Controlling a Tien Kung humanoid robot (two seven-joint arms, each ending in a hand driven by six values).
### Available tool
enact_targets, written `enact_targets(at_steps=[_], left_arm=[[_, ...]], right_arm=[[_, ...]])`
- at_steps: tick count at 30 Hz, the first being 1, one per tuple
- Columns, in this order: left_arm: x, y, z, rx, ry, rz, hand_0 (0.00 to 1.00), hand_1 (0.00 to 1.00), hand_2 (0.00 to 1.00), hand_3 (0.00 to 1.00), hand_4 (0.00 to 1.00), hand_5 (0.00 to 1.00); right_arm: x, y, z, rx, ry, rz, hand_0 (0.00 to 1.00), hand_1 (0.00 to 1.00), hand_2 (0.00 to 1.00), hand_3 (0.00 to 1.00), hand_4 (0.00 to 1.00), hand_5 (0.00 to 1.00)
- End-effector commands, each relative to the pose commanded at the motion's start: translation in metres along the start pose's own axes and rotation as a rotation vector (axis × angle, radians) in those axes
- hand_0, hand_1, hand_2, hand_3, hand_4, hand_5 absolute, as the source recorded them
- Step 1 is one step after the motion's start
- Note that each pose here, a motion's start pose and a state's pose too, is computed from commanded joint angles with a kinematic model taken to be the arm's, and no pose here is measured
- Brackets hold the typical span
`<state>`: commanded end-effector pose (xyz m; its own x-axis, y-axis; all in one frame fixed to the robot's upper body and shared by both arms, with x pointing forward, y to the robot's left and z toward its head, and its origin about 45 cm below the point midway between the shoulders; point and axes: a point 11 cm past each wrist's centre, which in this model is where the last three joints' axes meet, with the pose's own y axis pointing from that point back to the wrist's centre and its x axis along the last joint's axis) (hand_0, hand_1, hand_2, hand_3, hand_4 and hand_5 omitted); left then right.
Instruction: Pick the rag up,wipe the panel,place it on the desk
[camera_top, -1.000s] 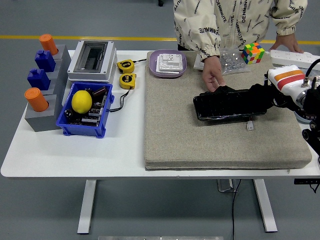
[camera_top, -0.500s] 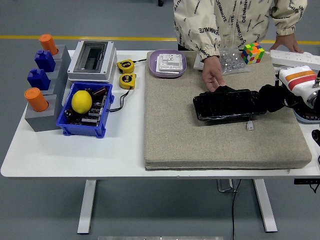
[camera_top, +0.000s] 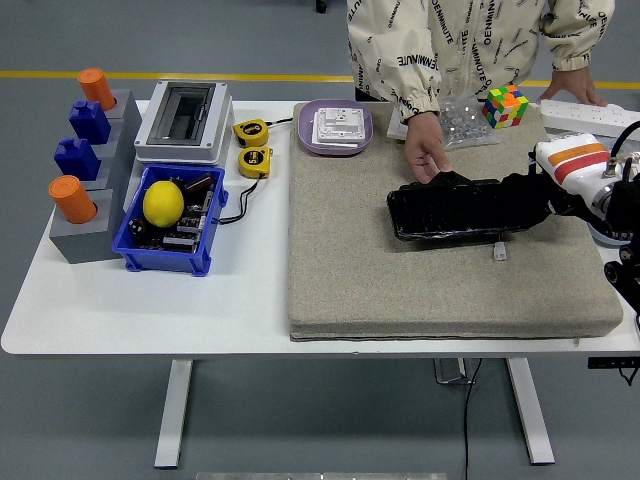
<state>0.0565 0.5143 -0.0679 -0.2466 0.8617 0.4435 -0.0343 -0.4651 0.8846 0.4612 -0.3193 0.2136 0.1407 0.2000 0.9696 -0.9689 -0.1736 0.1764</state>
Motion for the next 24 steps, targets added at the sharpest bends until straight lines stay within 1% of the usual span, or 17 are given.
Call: enact_targets(at_steps=[12, 19, 24], left_arm=[[0.000, 0.000, 0.001, -0.002, 0.000, 0.000, 0.634, 0.658, 0.685, 0.574, 0.615, 0.511], [0.001, 0.000, 0.002, -0.004, -0.001, 0.002, 0.635, 0.658, 0.683, 0.573, 0.615, 0.511], [0.001, 0.000, 0.001, -0.001, -0.002, 0.002, 0.635, 0.658, 0.683, 0.573, 0.615, 0.511]], right_arm=[[0.006, -0.009, -0.033, 0.072, 0.010, 0.011, 0.280, 0.313, 0.375, 0.380, 0.957, 0.030], [0.006, -0.013, -0.059, 0.124, 0.011, 0.010, 0.279, 0.314, 0.375, 0.380, 0.957, 0.031], [0.008, -0.017, -0.084, 0.172, 0.008, 0.014, 0.279, 0.314, 0.375, 0.380, 0.957, 0.031]])
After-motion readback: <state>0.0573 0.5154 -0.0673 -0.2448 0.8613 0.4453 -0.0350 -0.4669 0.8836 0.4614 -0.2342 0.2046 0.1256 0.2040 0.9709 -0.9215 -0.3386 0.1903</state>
